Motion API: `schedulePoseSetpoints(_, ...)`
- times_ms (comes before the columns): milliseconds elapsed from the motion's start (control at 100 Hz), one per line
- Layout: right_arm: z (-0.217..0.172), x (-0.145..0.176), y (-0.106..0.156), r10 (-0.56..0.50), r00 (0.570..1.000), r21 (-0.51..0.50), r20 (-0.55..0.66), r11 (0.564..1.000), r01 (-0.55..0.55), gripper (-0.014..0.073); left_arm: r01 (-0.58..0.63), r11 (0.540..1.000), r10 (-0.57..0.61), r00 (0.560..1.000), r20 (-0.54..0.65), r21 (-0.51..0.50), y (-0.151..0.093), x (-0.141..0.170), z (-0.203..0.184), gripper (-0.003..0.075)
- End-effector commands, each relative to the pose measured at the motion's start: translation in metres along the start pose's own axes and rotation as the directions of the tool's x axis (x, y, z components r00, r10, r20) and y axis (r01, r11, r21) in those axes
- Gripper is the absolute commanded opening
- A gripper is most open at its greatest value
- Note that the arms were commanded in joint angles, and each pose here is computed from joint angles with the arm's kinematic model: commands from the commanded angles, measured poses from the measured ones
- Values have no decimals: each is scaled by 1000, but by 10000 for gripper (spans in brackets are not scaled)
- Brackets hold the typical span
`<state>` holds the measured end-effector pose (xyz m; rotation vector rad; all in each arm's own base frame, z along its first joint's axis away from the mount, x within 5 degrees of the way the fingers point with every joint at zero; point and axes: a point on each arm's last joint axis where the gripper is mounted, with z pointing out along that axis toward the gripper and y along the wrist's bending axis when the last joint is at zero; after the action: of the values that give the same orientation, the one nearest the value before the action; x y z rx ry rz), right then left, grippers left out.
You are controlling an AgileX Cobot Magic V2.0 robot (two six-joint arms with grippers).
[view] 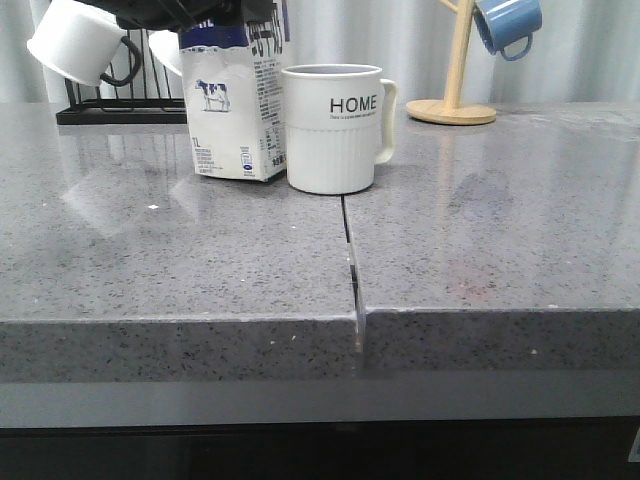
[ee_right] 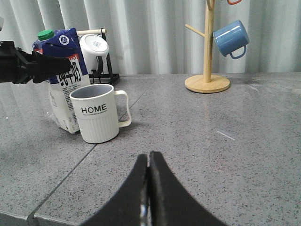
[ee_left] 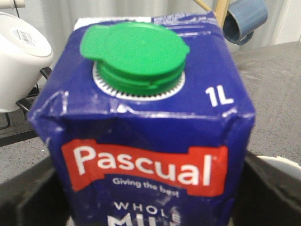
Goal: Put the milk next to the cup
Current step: 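Carry the carton beside the mug and set it down, then open the left gripper and withdraw it from the carton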
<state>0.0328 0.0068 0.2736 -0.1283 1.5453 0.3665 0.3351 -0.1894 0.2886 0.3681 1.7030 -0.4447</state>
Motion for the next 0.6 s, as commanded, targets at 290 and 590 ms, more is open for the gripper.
schedulePoseSetpoints(290,-3,-14,3,-10,995,-22,98,1000,12,-69,14,1000,-14,998,57,15,-8,-45,-30,660)
schedulePoseSetpoints(590,-3,-14,3,-10,995,-22,98,1000,12,-69,8,1000,-8,999,-36,8,-10,-65,-72,418)
